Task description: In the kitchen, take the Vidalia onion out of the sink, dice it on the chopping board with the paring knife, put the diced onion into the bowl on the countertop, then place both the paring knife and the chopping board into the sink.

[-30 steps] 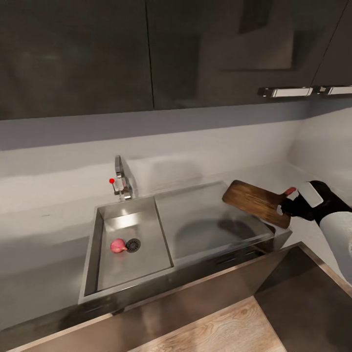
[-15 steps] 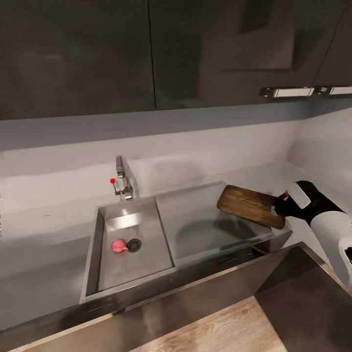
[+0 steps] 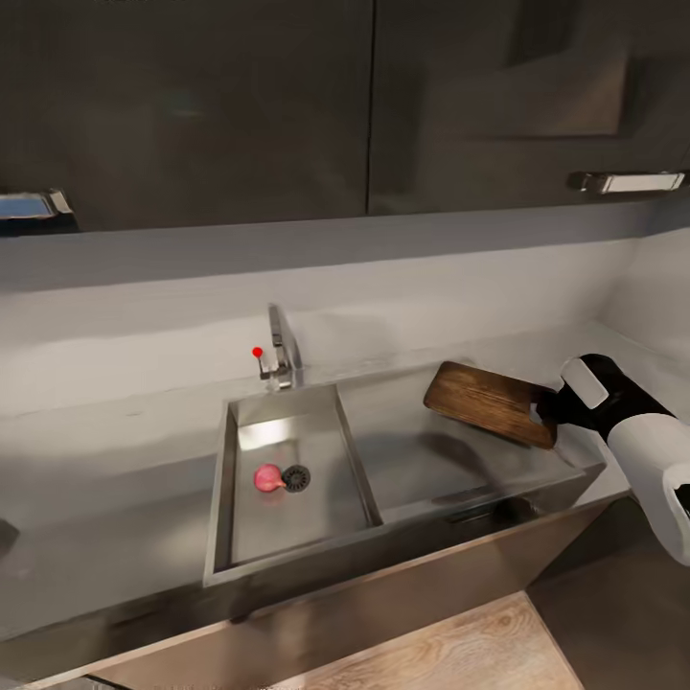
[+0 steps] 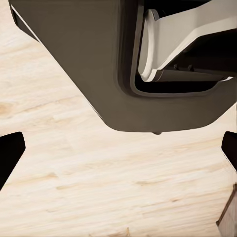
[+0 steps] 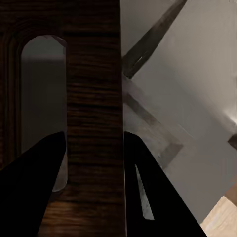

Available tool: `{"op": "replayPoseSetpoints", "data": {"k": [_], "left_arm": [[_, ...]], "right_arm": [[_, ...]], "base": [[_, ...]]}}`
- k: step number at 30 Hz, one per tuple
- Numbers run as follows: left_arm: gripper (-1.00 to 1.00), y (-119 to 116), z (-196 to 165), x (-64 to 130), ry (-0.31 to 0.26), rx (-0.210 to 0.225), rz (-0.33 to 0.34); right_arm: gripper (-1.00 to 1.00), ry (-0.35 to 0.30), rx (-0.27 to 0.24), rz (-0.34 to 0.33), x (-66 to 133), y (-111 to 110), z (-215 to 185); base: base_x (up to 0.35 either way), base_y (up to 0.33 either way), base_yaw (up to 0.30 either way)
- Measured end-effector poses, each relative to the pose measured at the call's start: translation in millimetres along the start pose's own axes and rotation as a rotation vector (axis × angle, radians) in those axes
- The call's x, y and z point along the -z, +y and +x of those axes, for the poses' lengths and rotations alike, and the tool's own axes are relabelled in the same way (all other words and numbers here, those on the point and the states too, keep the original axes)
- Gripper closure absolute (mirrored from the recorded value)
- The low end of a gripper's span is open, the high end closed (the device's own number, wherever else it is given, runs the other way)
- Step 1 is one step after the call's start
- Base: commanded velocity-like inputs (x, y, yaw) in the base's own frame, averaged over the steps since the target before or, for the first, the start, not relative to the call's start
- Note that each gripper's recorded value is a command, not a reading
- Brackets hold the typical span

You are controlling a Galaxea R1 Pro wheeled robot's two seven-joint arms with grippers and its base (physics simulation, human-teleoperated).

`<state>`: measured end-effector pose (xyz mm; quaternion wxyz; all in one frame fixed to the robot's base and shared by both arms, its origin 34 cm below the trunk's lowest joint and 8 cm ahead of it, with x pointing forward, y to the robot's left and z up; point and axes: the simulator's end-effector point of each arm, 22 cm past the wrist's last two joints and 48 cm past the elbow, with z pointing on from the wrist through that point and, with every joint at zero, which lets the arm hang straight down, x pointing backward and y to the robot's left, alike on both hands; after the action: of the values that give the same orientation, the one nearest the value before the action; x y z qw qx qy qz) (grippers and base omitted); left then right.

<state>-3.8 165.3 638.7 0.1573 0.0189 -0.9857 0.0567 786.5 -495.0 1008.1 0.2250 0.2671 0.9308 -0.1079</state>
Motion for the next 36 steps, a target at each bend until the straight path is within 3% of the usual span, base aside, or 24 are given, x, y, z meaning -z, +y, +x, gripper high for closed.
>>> {"op": "replayPoseSetpoints", "data": {"k": [18, 36], "left_arm": [[-1.0, 0.0, 0.1, 0.0, 0.0, 0.0, 0.0], [-1.0, 0.0, -0.3, 0.0, 0.0, 0.0, 0.0]], "right_arm": [[1.0, 0.0, 0.002, -0.001, -0.1, 1.1, 0.2], [1.0, 0.001, 0.001, -0.002, -0.4, 1.5, 0.0]], "base": [[-0.011, 0.002, 0.267], [-0.268, 0.176, 0.269]]}}
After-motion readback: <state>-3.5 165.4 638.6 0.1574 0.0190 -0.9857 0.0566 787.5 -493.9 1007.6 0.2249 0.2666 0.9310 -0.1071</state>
